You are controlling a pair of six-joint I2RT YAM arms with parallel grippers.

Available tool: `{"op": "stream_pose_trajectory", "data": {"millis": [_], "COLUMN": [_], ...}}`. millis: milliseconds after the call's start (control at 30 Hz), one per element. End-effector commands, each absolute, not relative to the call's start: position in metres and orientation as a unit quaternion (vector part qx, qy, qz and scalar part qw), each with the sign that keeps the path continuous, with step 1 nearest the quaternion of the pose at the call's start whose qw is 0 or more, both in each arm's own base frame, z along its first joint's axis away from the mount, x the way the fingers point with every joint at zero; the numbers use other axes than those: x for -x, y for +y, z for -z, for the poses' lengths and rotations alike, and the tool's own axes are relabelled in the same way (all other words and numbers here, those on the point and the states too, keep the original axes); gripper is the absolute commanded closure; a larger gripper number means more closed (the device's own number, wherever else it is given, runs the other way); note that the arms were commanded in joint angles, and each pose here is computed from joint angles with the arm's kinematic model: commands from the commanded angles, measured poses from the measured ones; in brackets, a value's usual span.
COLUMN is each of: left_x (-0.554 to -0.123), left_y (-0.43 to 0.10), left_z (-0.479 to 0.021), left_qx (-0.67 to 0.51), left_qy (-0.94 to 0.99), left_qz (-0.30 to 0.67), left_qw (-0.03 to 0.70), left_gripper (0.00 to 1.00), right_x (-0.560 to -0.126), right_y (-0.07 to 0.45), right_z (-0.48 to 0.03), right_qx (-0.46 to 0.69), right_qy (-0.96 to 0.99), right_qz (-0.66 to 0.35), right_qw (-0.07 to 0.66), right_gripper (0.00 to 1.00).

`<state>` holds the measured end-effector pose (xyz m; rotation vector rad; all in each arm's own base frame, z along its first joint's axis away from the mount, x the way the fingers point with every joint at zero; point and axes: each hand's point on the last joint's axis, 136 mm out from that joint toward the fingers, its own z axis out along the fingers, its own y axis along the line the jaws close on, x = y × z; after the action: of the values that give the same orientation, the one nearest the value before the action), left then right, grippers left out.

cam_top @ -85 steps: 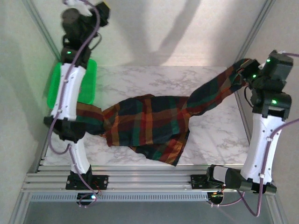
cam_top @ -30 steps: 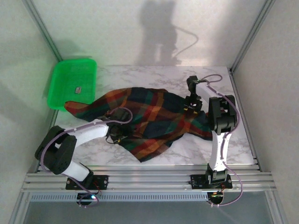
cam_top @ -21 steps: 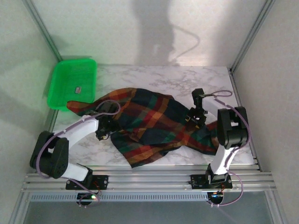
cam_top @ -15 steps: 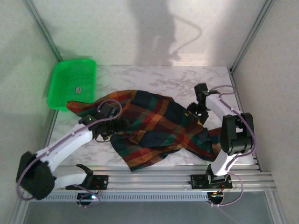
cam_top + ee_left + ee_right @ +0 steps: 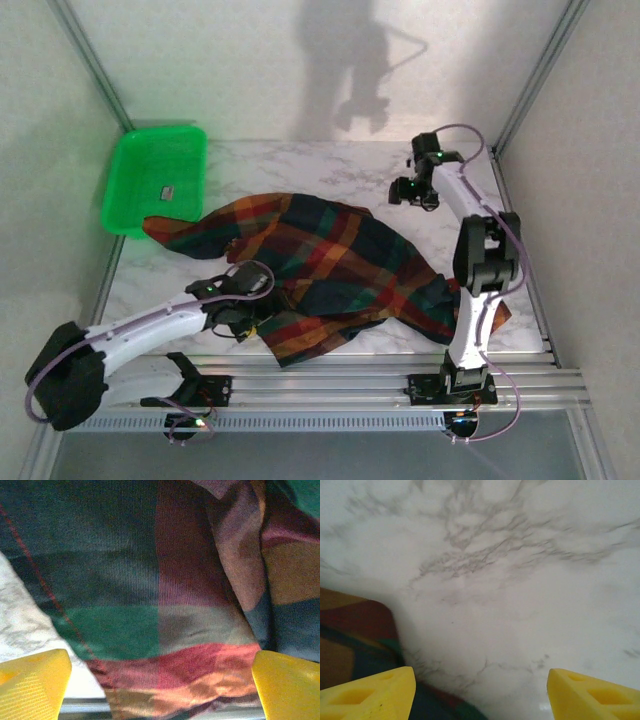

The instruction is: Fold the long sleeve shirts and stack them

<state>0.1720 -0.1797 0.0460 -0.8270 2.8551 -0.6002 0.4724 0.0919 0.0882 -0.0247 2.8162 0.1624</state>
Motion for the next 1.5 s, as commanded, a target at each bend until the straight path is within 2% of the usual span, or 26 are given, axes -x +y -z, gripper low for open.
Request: {"op": "stream_pose_trajectory", "data": {"millis": [0,133,433,800,933,1000,1100,1167,1367,1467], "left_x": [-0.185,-0.18,-0.163,-0.166,-0.165,-0.165,-0.166,-0.167,-0.182,-0.189], "left_y": [-0.191,-0.195,-0.182,-0.18,-0.18,-0.179,-0.175,-0.17,-0.142,-0.124], "left_z": [-0.038,-0.025,0.005,0.014,0.018,0.018,0.018,0.017,0.004,0.0], "left_qx": [0.293,0.295,0.289,0.289,0.283,0.281,0.281,0.282,0.303,0.316], "left_qy": [0.929,0.931,0.941,0.943,0.946,0.947,0.948,0.948,0.942,0.937], "left_qz": [0.216,0.208,0.172,0.16,0.154,0.151,0.146,0.14,0.129,0.124], "left_qw": [0.068,0.055,0.03,0.036,0.032,0.033,0.035,0.039,0.068,0.08], "left_gripper": [0.09,0.18,0.53,0.71,0.85,0.92,0.97,0.98,0.99,0.99], "right_x": [-0.484,-0.479,-0.481,-0.473,-0.469,-0.47,-0.475,-0.485,-0.502,-0.497], "right_y": [0.117,0.147,0.192,0.206,0.208,0.205,0.193,0.175,0.077,0.038], "right_z": [-0.086,-0.073,-0.053,-0.037,-0.027,-0.021,-0.02,-0.028,-0.065,-0.075], "right_qx": [0.064,0.082,0.105,0.133,0.14,0.134,0.104,0.045,-0.181,-0.239], "right_qy": [0.98,0.978,0.974,0.972,0.974,0.977,0.984,0.987,0.965,0.951], "right_qz": [-0.091,-0.127,-0.156,-0.164,-0.151,-0.139,-0.113,-0.114,-0.113,-0.103], "right_qw": [0.163,0.143,0.129,0.101,0.092,0.086,0.094,0.106,0.153,0.168], "right_gripper": [0.3,0.3,0.3,0.32,0.34,0.4,0.7,0.85,0.97,0.98]}}
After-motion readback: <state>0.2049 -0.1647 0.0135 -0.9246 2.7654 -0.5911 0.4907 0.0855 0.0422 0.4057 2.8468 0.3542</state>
